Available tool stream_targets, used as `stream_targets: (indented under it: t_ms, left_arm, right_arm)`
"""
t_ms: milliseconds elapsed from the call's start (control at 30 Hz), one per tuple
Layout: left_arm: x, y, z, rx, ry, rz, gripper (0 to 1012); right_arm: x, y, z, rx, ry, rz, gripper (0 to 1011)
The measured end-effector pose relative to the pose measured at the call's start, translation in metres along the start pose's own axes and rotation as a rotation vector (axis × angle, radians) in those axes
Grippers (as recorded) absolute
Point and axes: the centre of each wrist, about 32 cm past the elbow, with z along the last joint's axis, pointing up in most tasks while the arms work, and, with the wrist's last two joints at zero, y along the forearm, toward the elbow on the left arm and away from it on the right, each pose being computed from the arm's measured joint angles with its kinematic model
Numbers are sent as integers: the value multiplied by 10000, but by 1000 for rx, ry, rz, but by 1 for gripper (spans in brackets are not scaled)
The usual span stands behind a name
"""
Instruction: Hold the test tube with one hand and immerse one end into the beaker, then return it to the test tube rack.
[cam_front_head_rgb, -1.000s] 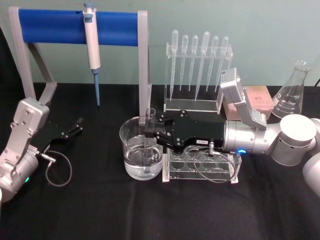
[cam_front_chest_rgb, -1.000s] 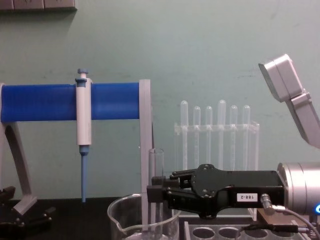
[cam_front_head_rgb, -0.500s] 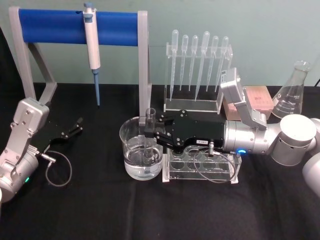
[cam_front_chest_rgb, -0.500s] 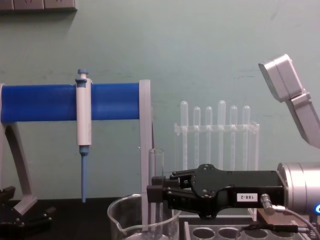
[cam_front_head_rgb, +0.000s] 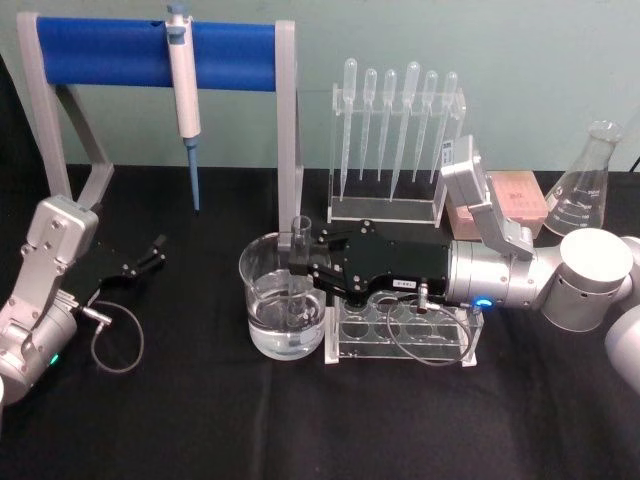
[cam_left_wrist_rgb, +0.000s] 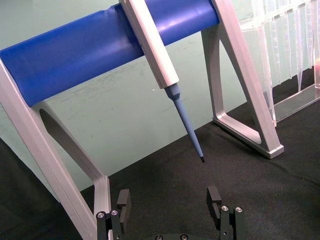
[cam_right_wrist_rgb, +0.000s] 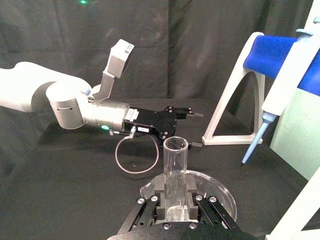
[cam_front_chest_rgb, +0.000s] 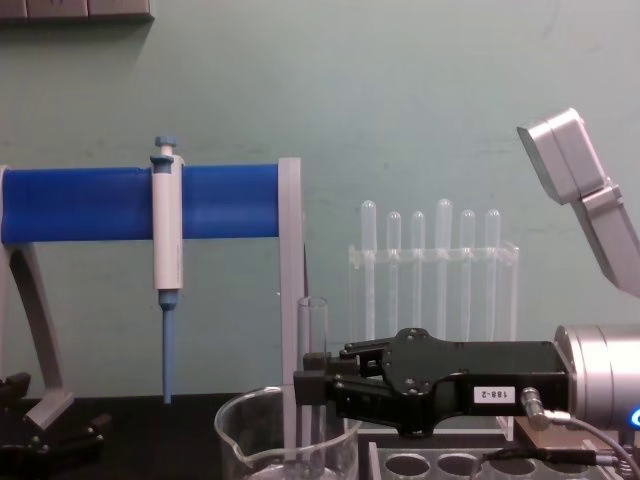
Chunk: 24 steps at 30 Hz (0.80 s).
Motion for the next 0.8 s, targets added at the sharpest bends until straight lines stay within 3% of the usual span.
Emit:
stream_targets:
  t_ms: [800]
  left_arm:
    - [0,0,0,0,0,0,1000]
  right_arm:
    - [0,0,0,0,0,0,242]
